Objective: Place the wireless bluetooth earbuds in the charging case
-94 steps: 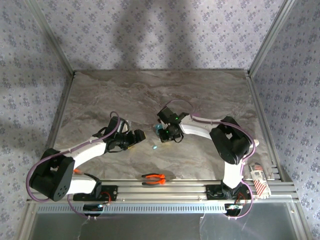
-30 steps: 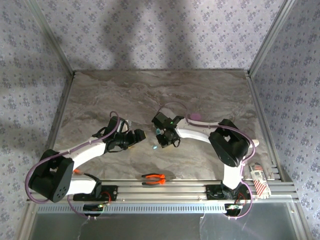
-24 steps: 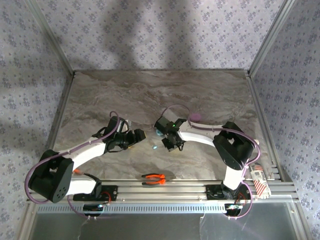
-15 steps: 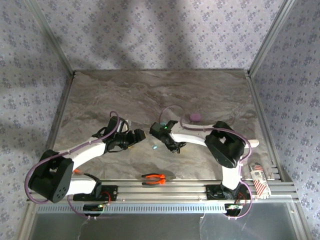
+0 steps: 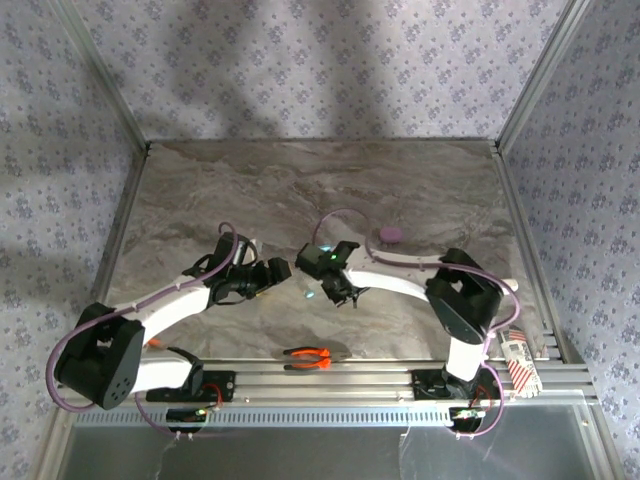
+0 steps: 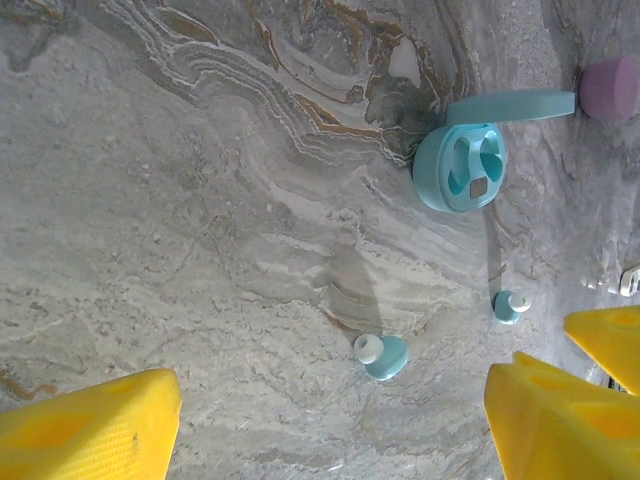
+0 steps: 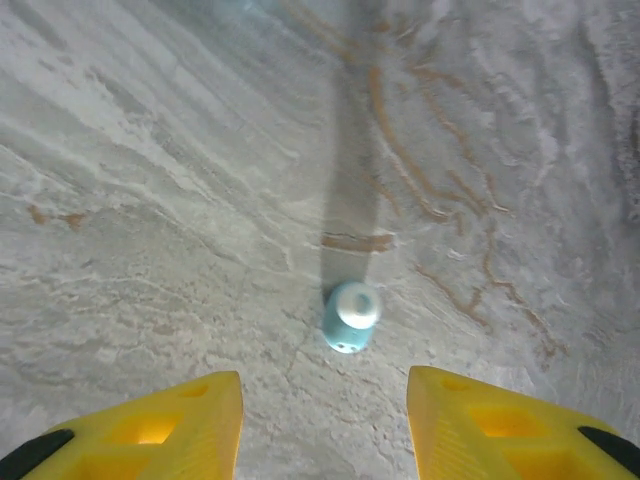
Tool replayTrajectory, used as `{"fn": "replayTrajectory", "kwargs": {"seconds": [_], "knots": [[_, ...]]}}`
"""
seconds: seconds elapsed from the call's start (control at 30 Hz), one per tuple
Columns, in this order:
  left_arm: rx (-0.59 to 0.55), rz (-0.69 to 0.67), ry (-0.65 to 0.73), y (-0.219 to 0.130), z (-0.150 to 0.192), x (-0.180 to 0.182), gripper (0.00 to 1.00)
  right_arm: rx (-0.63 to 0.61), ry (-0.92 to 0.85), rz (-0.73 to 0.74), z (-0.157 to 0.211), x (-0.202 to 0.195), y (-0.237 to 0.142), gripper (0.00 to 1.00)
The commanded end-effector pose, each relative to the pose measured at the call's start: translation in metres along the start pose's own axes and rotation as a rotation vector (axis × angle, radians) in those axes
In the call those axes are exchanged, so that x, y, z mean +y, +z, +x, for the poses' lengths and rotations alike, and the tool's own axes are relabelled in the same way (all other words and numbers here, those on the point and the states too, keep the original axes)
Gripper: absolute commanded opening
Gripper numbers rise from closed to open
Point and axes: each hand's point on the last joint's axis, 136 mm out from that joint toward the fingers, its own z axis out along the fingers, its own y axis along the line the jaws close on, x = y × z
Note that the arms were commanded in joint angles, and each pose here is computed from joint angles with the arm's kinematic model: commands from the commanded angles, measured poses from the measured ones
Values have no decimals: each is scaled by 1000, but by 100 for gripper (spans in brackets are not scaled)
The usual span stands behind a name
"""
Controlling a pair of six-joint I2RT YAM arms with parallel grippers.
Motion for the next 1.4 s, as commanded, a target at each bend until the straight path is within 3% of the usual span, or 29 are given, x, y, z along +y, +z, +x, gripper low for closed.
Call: {"fn": "replayTrajectory", "kwargs": {"seconds": [0.0,0.07,0.27,0.33,0.83,1.37], "knots": [[-1,12,21,-3,0,-7,79,-16,58,-72,4,-11,-7,48],[-1,13,21,-3,-1,-8,79,-30,102,-102,1,-19,-5,42],[4,12,28,-1,-2,-10,79,-18,176,-170,-4,-31,10,6],[5,11,28,-1,-1,-10,79,-6,184,-170,-4,-32,13,1],[4,6,25,0,0,-7,80,35,149,-216,-7,-8,25,0],[1,8,25,-1,3,-5,79,60,60,-151,-3,13,22,0]]}}
